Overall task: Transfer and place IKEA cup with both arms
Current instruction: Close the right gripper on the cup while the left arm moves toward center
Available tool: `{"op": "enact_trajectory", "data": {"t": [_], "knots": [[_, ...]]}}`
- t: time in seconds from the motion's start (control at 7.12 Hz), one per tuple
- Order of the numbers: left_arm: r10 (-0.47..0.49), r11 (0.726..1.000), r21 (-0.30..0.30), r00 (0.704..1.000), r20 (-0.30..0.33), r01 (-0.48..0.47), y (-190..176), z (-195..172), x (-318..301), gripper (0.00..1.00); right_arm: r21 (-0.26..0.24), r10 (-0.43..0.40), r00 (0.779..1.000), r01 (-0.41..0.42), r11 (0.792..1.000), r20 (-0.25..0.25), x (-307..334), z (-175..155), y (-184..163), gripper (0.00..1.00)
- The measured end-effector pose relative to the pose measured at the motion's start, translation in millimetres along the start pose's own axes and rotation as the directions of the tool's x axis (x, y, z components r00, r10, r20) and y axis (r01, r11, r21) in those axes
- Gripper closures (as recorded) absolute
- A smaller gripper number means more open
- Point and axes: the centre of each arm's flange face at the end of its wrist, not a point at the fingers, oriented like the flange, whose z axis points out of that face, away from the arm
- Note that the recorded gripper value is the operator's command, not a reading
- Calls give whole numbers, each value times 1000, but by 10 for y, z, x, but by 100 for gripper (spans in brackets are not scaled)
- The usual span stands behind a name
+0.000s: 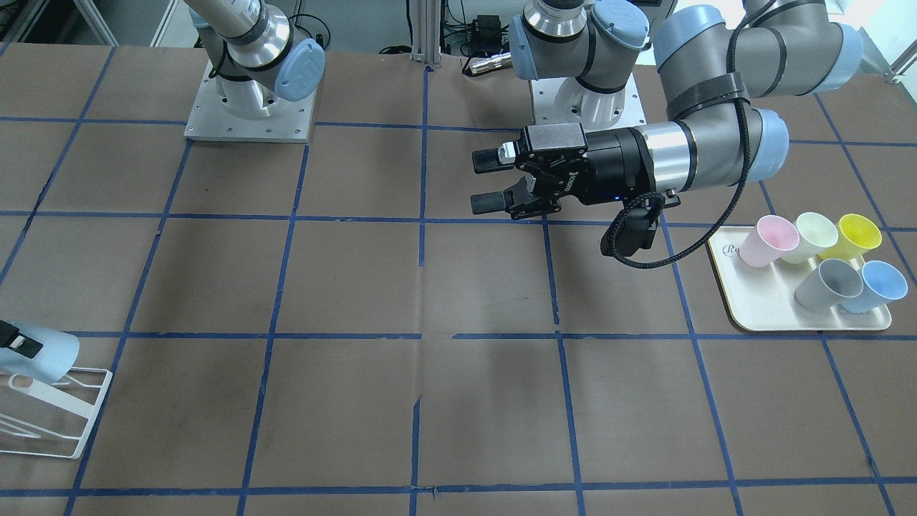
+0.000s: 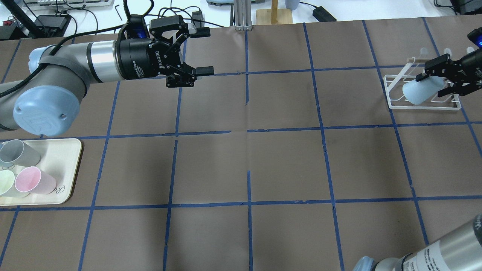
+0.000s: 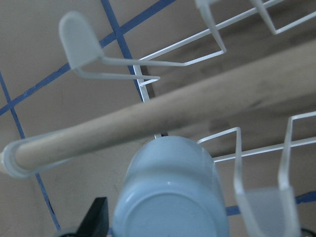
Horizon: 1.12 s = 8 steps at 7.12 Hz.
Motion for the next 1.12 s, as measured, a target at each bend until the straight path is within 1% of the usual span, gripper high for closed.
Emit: {"op": "enact_trajectory", "data": {"t": [0.14,0.28,0.42,0.56,0.7,0.84,1.12], "knots": [[-6,1000,4,1000,-6,6,2,-14,-17,0,2,-1,1000,1,1000,-11,-7,-7,-7,7],[-14,1000,9,1000,-9,14,-2,-37,-22,0,4,0,1000,0,1000,-14,-14,-14,-15,10],[-20,1000,11,1000,-11,20,-5,-50,-25,0,5,4,1000,-4,1000,-11,-30,-14,-21,4],[-24,1000,11,1000,-11,24,-3,-51,-27,0,5,7,1000,-7,1000,-9,-54,-8,-24,5],[-26,1000,10,1000,-11,26,1,-44,-29,0,5,6,1000,-6,1000,-9,-75,-6,-24,13],[-28,1000,8,1000,-10,28,5,-34,-30,0,6,5,1000,-5,1000,-11,-85,-13,-24,26],[-17,1000,6,1000,-9,17,47,-22,18,0,7,-2,1000,2,1000,-15,-90,-20,-23,39]]}}
